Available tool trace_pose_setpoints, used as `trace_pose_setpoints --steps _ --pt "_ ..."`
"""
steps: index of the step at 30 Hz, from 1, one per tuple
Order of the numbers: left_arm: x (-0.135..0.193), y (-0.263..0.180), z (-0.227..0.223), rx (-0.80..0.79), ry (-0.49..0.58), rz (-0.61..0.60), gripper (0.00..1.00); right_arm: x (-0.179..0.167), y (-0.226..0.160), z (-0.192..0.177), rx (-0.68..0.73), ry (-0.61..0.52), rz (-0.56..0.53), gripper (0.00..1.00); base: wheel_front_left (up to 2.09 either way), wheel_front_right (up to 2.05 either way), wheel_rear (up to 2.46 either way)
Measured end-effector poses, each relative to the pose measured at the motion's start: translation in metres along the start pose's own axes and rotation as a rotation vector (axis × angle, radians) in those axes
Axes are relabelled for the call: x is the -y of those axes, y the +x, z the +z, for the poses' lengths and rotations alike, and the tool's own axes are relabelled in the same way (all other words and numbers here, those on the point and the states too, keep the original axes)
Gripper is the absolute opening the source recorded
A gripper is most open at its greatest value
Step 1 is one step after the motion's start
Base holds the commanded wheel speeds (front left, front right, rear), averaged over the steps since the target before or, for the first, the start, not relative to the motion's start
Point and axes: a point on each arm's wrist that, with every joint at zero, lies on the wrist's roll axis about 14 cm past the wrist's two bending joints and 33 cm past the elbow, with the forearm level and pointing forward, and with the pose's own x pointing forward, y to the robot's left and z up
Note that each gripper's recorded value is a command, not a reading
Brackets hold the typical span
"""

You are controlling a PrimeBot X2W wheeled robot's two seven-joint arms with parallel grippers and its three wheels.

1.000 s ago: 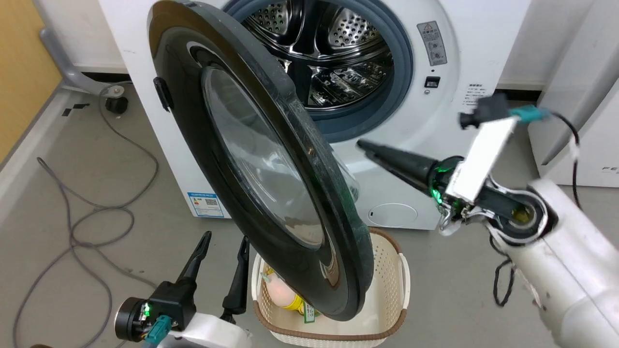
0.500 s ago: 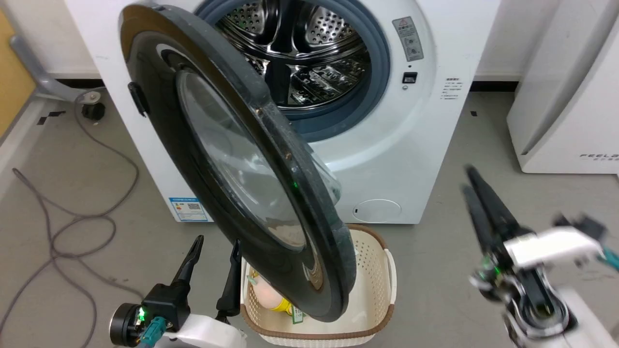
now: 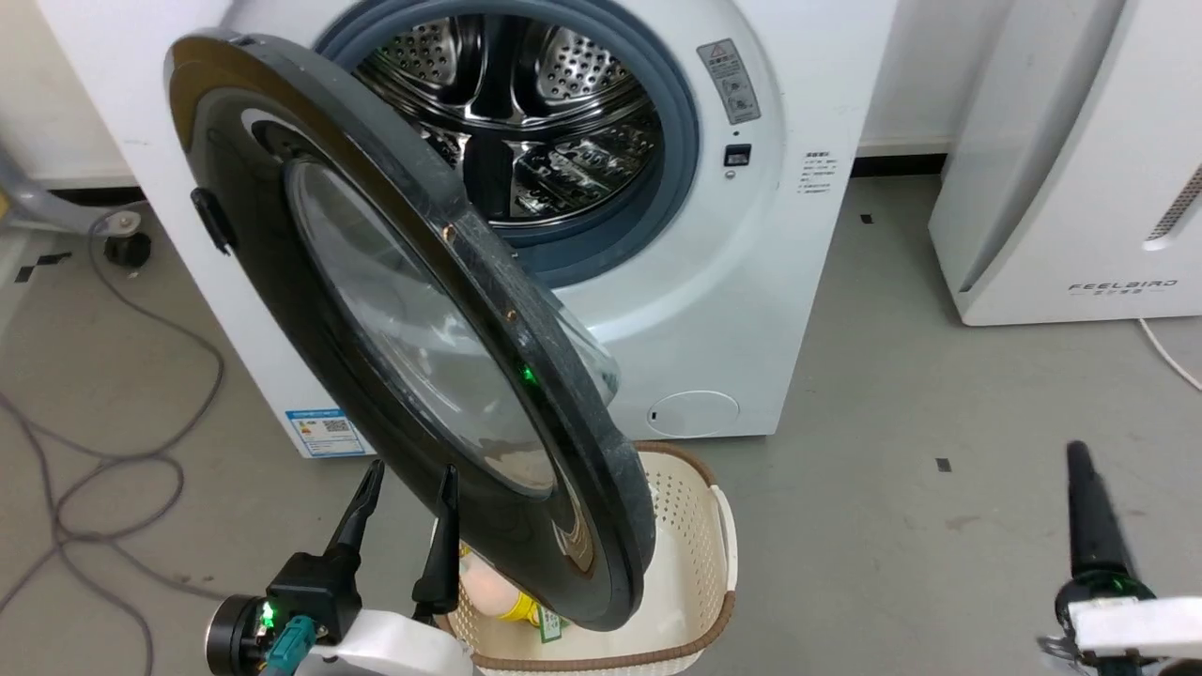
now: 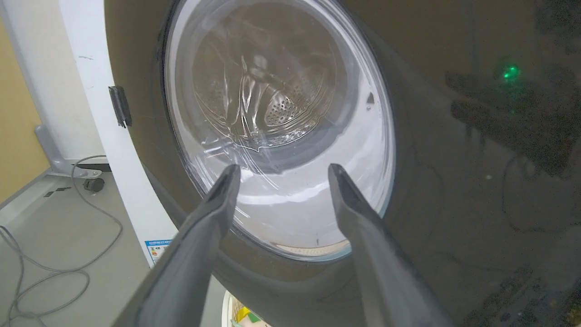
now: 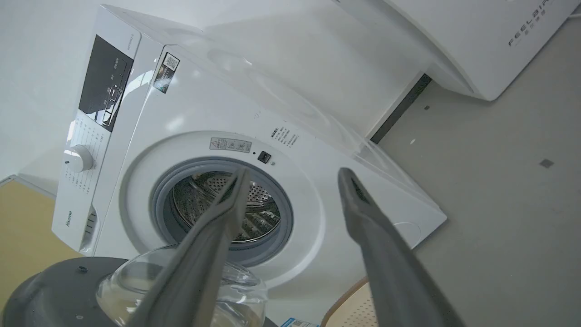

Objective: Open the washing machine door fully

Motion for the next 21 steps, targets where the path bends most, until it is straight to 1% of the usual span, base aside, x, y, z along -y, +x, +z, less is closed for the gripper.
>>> trace_pose_setpoints --steps 3,5,10,13,15,18,21 --pt "0.001 0.000 0.000 -0.001 -0.001 -0.004 1.00 0.001 -0.006 0.014 0.058 -0.181 0.011 1.00 0.00 0.00 0.00" --pt "0.002 -0.001 -0.001 -0.004 -0.001 -0.005 1.00 -0.005 -0.010 0.020 0.085 -0.317 0.032 1.00 0.00 0.00 0.00" --pt "0.000 -0.002 -0.002 -0.007 0.000 0.003 1.00 -0.031 -0.014 0.023 0.129 -0.638 0.109 1.00 0.00 0.00 0.00" --pt "-0.001 -0.002 -0.003 -0.011 0.000 0.008 1.00 -0.047 -0.013 0.018 0.122 -0.799 0.157 1.00 0.00 0.00 0.00" --pt "-0.003 -0.002 -0.005 -0.014 0.000 0.012 1.00 -0.057 -0.012 0.011 0.106 -0.871 0.189 1.00 0.00 0.00 0.00" --pt "-0.005 -0.003 -0.006 -0.019 0.001 0.018 1.00 -0.068 -0.012 -0.003 0.066 -0.945 0.232 1.00 0.00 0.00 0.00" --pt "-0.007 -0.004 -0.007 -0.024 0.002 0.024 1.00 -0.072 -0.013 -0.017 0.022 -0.967 0.252 1.00 0.00 0.00 0.00"
